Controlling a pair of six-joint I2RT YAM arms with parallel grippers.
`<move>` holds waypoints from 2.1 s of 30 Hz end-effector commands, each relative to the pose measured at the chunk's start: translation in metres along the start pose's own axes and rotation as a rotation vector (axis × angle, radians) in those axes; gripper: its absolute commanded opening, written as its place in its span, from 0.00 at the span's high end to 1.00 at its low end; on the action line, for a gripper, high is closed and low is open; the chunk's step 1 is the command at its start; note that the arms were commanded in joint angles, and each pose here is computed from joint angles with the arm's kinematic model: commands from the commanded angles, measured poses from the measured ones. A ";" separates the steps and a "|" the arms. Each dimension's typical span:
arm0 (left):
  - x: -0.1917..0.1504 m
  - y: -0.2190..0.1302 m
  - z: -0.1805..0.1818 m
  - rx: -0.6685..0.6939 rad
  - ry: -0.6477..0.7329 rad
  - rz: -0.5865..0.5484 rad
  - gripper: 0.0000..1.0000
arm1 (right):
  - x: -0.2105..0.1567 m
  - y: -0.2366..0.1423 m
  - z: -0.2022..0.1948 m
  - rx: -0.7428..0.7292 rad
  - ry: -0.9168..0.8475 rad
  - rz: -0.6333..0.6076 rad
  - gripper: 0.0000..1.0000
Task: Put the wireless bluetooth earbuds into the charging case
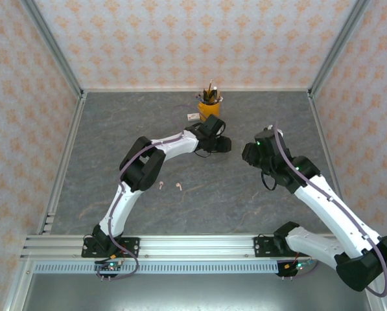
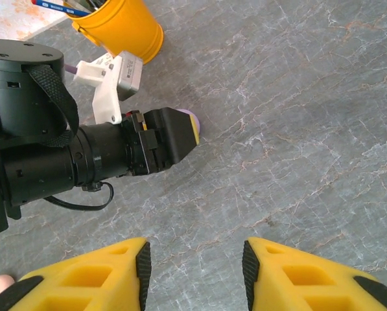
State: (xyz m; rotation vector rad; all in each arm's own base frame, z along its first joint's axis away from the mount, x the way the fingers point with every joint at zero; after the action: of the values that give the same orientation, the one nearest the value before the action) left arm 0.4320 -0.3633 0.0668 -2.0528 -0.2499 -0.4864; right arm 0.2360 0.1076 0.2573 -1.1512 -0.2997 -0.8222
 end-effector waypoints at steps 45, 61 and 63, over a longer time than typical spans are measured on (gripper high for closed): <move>-0.092 -0.296 0.190 0.777 -0.440 -0.305 0.00 | -0.101 0.049 0.057 0.187 -0.065 0.182 0.33; -0.150 -0.267 0.204 0.676 -0.868 -0.197 0.00 | -0.117 0.081 0.073 0.155 -0.099 0.237 0.33; -0.152 -0.261 0.203 0.666 -0.922 -0.189 0.00 | -0.116 0.081 0.073 0.150 -0.102 0.235 0.33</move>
State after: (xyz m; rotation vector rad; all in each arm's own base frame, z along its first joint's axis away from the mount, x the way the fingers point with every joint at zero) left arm 0.2550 -0.0515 0.1258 -1.4686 -0.9579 0.2838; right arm 0.2222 0.2274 0.1478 -1.0965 -0.2718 -0.5022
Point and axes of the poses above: each hand's point on the last joint's axis, 136 mm out from that joint toward the fingers, its own y axis out along the fingers, its own z axis along the line the jaws close on, x = y × z, the point moved 4 cm from there along -y, back along the fingers, and after that the axes turned 4 degrees about y, right-handed, at the moved point
